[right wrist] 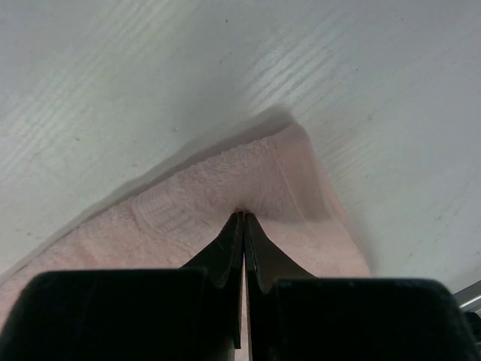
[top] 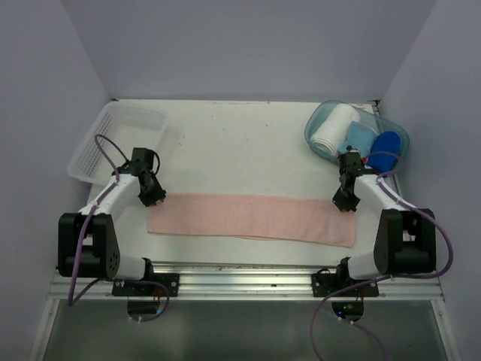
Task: Roll the towels
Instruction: Fold the towel
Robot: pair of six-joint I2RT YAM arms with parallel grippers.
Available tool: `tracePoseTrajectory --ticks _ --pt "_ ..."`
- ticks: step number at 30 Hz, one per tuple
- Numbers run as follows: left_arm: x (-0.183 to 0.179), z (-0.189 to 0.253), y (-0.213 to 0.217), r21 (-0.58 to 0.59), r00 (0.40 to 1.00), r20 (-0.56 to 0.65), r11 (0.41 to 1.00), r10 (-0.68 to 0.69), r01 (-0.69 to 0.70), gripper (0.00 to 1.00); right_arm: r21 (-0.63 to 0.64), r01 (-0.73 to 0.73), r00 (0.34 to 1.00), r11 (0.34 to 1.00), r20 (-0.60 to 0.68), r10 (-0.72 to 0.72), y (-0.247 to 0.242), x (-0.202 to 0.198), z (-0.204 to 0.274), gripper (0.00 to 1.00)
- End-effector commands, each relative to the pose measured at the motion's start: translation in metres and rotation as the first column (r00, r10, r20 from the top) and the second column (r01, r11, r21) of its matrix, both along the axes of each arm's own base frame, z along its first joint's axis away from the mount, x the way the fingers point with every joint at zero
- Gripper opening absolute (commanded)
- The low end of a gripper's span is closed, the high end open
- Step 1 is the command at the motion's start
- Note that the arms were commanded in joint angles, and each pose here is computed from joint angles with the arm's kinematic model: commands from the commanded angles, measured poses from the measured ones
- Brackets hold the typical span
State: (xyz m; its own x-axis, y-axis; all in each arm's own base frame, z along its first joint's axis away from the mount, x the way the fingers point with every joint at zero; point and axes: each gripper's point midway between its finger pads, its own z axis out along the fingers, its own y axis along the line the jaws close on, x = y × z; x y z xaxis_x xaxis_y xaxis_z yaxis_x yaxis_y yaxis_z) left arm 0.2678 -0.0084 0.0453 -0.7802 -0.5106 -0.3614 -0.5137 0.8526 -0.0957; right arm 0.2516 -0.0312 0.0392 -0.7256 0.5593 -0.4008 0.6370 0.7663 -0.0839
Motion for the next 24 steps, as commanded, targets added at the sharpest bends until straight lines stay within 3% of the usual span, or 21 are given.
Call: tracePoseTrajectory --ticks 1,7,11,18,24 --pt "0.020 0.015 0.013 0.075 0.999 0.029 0.997 -0.033 0.031 0.30 0.000 -0.011 0.999 1.000 -0.034 0.011 0.000 -0.002 -0.018 0.00" --pt "0.031 0.043 0.009 0.062 0.994 0.093 0.997 -0.060 0.055 0.29 0.025 -0.008 1.000 1.000 -0.014 0.009 0.004 0.002 -0.016 0.00" --pt "0.015 0.047 0.017 0.100 0.997 0.056 0.994 -0.045 0.039 0.29 0.013 -0.008 1.000 1.000 0.000 0.008 0.002 0.001 -0.009 0.00" --pt "0.003 0.075 0.046 0.152 0.991 0.125 0.986 0.051 -0.070 0.29 0.036 -0.010 1.000 0.999 0.000 0.010 0.007 0.002 -0.011 0.00" --pt "-0.010 0.068 0.076 0.198 0.987 0.043 0.967 0.155 -0.160 0.23 0.044 -0.018 1.000 0.999 0.009 0.017 0.008 0.005 -0.009 0.00"
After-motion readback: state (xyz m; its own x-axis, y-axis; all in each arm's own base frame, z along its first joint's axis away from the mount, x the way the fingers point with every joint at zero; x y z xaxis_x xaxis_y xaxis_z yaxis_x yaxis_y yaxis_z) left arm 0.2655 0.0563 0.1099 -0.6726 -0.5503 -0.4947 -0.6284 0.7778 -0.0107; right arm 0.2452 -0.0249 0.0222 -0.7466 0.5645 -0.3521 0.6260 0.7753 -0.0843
